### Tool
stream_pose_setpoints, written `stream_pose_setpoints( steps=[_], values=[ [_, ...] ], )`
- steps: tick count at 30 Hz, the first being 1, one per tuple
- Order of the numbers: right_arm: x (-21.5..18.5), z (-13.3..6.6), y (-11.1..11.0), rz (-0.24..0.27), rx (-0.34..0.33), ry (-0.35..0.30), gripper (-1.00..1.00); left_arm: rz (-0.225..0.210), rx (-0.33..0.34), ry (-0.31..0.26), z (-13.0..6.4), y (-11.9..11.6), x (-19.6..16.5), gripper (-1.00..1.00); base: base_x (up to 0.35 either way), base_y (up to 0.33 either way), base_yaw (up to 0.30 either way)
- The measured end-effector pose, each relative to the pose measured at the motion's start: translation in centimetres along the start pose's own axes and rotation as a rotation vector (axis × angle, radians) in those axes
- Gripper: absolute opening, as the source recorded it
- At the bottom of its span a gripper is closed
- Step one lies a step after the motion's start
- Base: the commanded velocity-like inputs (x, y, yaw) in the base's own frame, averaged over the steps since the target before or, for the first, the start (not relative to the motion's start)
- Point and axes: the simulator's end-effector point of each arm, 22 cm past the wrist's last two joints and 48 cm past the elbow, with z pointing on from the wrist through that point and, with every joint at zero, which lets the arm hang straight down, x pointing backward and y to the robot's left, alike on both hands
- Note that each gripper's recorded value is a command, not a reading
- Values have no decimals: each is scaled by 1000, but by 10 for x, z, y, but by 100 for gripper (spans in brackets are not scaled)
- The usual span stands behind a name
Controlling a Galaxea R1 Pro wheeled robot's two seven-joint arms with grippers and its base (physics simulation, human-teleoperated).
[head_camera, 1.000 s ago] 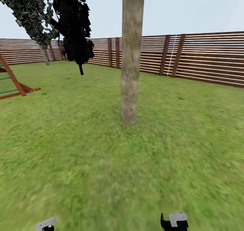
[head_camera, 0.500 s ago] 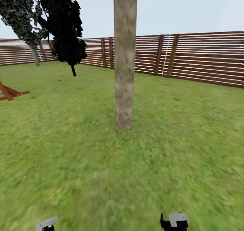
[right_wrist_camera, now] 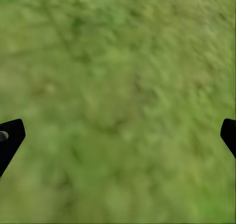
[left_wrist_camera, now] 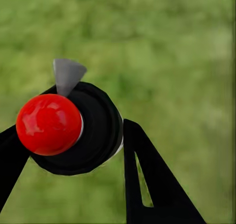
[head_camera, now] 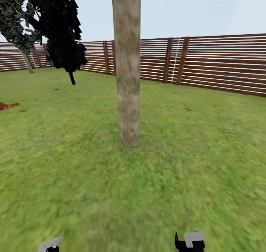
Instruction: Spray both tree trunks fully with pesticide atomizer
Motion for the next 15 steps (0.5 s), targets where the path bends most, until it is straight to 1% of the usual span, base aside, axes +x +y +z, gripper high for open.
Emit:
stream_pose_setpoints(
  steps=[6, 9, 13, 14, 15],
  values=[
    [0, 0, 0, 0, 0, 0, 100, 0, 0, 0, 0, 0, 0, -100, 329, 0, 0],
    [0, 0, 0, 0, 0, 0, 100, 0, 0, 0, 0, 0, 0, -100, 249, 0, 0],
    [0, 0, 1, 1, -1, 1, 100, -1, -1, 1, 0, 0, 0, -100, 20, 0, 0],
    [0, 0, 1, 0, -1, 1, 100, 15, 13, 0, 0, -5, 0, -100, 0, 0, 0],
    [0, 0, 1, 0, -1, 0, 100, 17, 16, -2, 0, -6, 0, -100, 0, 0, 0]
  ],
)
